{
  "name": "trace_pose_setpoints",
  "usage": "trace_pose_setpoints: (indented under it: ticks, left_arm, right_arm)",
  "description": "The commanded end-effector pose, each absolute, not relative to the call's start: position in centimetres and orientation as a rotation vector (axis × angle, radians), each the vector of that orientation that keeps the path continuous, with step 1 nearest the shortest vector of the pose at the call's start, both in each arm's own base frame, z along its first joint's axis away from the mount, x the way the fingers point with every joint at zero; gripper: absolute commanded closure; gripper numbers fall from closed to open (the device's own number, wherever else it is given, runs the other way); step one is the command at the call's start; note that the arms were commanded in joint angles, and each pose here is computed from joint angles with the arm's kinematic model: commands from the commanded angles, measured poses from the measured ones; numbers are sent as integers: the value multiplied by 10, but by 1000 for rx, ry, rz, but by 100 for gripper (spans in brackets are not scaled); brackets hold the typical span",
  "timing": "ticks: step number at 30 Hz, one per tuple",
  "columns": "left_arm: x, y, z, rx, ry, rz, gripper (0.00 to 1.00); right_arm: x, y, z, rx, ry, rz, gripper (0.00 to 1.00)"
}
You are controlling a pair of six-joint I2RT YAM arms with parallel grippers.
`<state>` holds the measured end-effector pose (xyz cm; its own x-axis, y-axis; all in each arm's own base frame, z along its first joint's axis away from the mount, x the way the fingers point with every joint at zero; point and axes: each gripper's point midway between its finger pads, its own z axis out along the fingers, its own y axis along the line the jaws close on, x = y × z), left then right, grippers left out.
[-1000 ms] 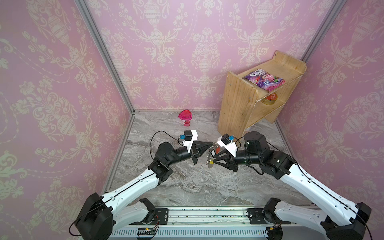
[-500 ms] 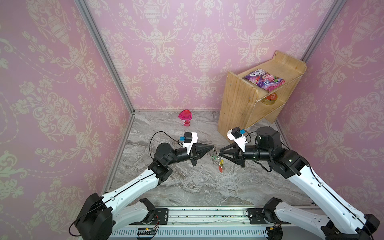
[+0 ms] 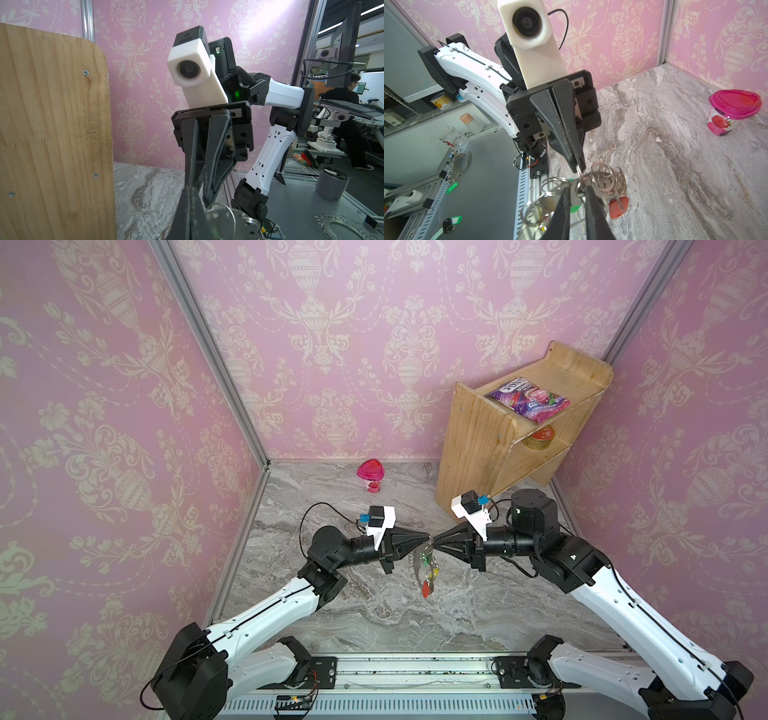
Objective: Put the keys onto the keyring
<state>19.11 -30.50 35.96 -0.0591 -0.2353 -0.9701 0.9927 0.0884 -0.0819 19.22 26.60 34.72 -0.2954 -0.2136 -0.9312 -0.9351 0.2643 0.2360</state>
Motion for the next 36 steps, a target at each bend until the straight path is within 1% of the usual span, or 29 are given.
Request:
trace_pose_setpoints:
  ticks: [1, 16, 28, 36]
  left_arm:
    - [181, -303, 378, 951, 1049, -1322, 100]
    - [179, -304, 378, 964, 1047, -1349, 100]
    - [179, -302, 382, 955, 1035, -1333, 100]
    - [178, -302, 382, 955, 1032, -1330, 100]
  right_arm:
    - [193, 268, 350, -1064, 1684, 1108, 86]
    - [192, 272, 349, -1069, 1671, 1151, 94]
    - [190, 272, 346, -1060, 1679, 1171, 90]
    - [190, 272, 345, -1050, 1682, 1177, 91]
